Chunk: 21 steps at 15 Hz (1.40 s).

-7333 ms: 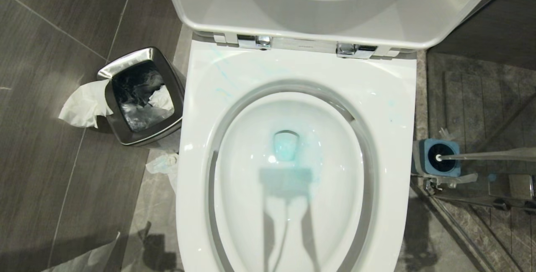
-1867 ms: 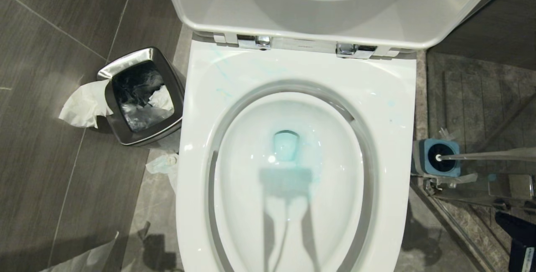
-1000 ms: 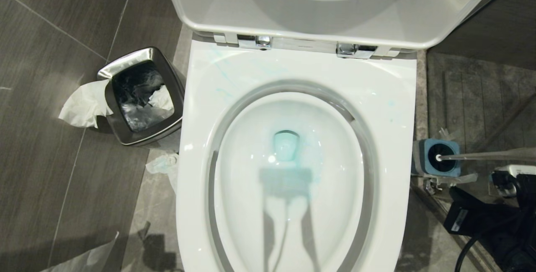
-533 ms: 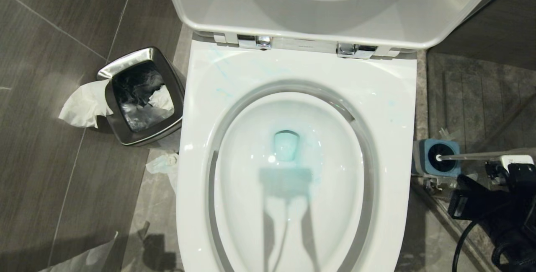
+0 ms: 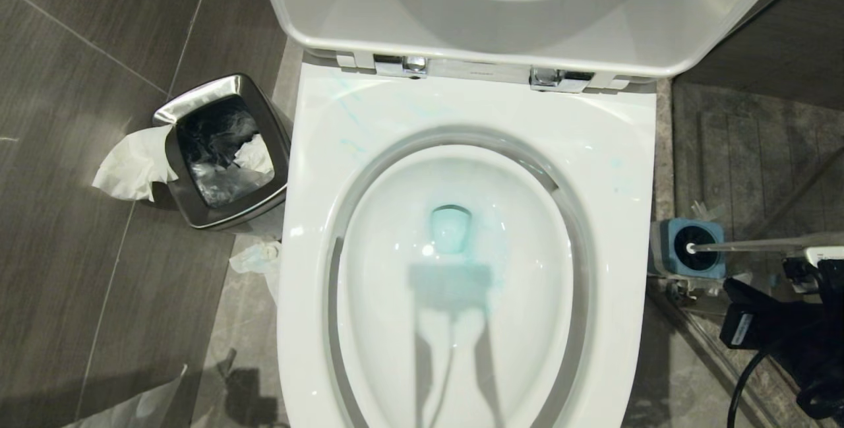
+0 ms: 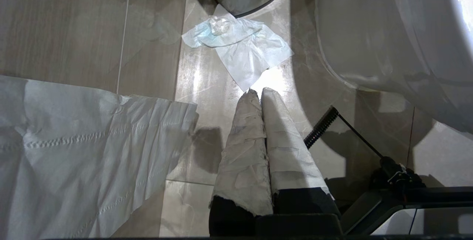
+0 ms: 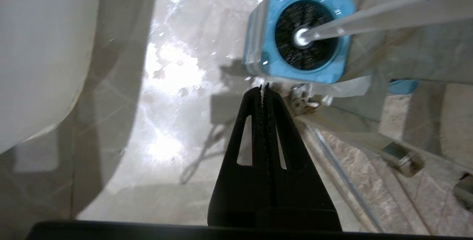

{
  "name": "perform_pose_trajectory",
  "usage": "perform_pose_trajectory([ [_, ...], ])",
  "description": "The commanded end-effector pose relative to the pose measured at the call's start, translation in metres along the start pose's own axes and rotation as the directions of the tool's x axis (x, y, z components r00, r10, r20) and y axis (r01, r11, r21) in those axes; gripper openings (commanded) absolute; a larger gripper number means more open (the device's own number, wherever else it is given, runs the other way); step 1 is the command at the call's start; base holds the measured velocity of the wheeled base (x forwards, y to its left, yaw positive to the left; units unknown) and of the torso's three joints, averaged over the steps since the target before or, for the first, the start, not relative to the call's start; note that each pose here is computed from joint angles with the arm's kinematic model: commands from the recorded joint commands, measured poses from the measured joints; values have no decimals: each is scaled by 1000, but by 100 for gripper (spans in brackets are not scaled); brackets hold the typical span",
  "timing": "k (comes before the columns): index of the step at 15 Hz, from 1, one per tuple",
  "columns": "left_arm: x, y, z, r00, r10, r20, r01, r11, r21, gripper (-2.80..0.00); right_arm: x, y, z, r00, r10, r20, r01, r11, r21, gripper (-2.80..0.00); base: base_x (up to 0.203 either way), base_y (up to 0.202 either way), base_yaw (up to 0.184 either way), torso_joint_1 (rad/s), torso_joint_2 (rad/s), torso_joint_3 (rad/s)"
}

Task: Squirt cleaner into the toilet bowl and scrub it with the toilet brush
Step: Scrub the toilet bowl

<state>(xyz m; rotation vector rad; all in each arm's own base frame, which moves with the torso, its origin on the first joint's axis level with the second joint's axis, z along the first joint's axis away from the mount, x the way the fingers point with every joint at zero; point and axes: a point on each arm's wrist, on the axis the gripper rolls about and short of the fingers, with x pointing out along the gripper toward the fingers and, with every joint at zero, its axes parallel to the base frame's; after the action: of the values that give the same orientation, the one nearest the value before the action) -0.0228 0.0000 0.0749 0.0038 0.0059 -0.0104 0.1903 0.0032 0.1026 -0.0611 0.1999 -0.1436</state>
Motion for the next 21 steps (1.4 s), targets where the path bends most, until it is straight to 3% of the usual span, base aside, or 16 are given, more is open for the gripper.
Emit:
perform_pose_trajectory([
  [1, 0, 0, 0, 1000, 0, -2, 0, 1000, -1, -280, -4, -1, -3, 1000, 3, -7, -3, 1000, -1, -280, 0, 0, 0, 0, 0, 0],
  [6, 0, 0, 0, 1000, 0, -2, 0, 1000, 1, -280, -4, -1, -3, 1000, 2, 5, -2, 1000, 3, -280, 0, 0, 0, 0, 0, 0],
  [7, 0, 0, 0, 1000, 0, -2, 0, 1000, 1, -280, -3, -1, -3, 1000, 2, 5, -2, 1000, 2, 0, 0, 0, 0, 0, 0, 0],
  [14, 0, 0, 0, 1000, 0, -2, 0, 1000, -1, -280, 12, -12, -6, 997, -70, -20, 70, 997, 15, 0, 0, 0, 0, 0, 0, 0],
  [21, 0, 0, 0, 1000, 0, -2, 0, 1000, -1, -280, 35, -20, 2, 992, -116, 55, 114, 993, 41, 0, 0, 0, 0, 0, 0, 0],
])
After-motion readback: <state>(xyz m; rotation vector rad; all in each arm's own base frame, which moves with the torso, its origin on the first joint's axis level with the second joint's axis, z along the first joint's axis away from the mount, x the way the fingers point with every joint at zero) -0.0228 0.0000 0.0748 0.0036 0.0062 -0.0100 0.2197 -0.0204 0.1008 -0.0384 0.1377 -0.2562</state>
